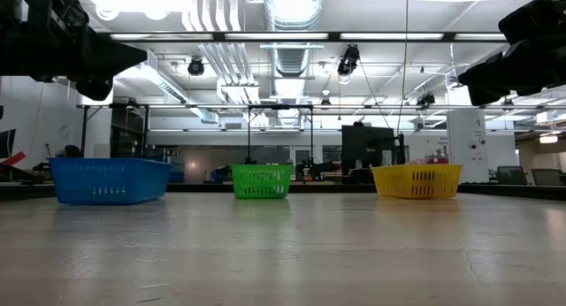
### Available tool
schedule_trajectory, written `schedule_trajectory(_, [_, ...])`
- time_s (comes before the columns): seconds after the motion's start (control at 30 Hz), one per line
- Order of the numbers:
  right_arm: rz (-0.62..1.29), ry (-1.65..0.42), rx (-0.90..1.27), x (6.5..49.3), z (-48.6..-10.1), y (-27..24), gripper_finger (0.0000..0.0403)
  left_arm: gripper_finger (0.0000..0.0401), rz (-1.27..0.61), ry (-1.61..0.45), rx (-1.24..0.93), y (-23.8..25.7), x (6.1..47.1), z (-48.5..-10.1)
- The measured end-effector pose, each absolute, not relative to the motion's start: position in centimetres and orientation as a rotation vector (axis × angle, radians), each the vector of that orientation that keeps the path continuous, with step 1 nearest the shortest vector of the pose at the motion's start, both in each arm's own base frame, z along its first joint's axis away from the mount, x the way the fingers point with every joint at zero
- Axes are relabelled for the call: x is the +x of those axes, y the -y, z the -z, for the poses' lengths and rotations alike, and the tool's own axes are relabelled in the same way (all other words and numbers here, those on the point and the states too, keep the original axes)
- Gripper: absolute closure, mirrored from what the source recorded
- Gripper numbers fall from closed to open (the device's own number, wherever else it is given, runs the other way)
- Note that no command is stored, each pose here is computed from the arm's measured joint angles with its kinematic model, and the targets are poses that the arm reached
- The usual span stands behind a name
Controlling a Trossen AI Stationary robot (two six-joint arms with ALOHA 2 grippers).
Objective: Pick and place Stapler, Stapler remover, tape
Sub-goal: Return to Home Position
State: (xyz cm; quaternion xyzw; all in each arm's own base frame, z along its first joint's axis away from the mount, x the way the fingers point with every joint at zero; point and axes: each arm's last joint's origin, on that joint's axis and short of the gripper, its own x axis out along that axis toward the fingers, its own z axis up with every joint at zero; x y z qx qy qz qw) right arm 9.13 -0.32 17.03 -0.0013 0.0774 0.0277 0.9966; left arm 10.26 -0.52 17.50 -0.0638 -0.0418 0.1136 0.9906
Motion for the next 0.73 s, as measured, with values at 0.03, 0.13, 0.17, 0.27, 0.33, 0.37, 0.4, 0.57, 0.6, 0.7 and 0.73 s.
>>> schedule_trajectory(0.03, [-0.055, -0.155, -0.003, 9.13, -17.02, 0.32, 0.0394, 0.0387, -0.228, 0.084, -0.128, 0.52, 10.26, -17.5])
schedule_trajectory(0.13, [-0.055, -0.155, -0.003, 9.13, -17.02, 0.32, 0.0394, 0.0389, -0.228, 0.084, -0.128, 0.52, 10.26, -17.51])
schedule_trajectory(0.17, [-0.056, -0.155, -0.003, 9.13, -17.03, 0.32, 0.0394, 0.0389, -0.228, 0.084, -0.128, 0.52, 10.26, -17.5])
schedule_trajectory(0.27, [-0.055, -0.155, -0.003, 9.13, -17.03, 0.32, 0.0394, 0.0389, -0.228, 0.084, -0.128, 0.52, 10.26, -17.5])
schedule_trajectory(0.33, [-0.056, -0.155, -0.003, 9.13, -17.03, 0.32, 0.0394, 0.0387, -0.228, 0.084, -0.128, 0.52, 10.26, -17.5])
schedule_trajectory(0.37, [-0.056, -0.155, -0.003, 9.13, -17.03, 0.32, 0.0394, 0.0387, -0.228, 0.084, -0.128, 0.52, 10.26, -17.5])
schedule_trajectory(0.4, [-0.056, -0.155, -0.003, 9.13, -17.03, 0.32, 0.0394, 0.0387, -0.228, 0.084, -0.128, 0.52, 10.26, -17.5])
schedule_trajectory(0.57, [-0.055, -0.155, -0.003, 9.13, -17.03, 0.32, 0.0394, 0.0389, -0.228, 0.084, -0.128, 0.52, 10.26, -17.5])
schedule_trajectory(0.6, [-0.056, -0.155, -0.003, 9.13, -17.03, 0.32, 0.0394, 0.0389, -0.228, 0.084, -0.128, 0.52, 10.26, -17.5])
schedule_trajectory(0.7, [-0.056, -0.155, -0.003, 9.13, -17.03, 0.32, 0.0394, 0.0387, -0.228, 0.084, -0.128, 0.52, 10.26, -17.5])
schedule_trajectory(0.73, [-0.056, -0.155, -0.003, 9.13, -17.03, 0.32, 0.0394, 0.0387, -0.228, 0.084, -0.128, 0.52, 10.26, -17.5])
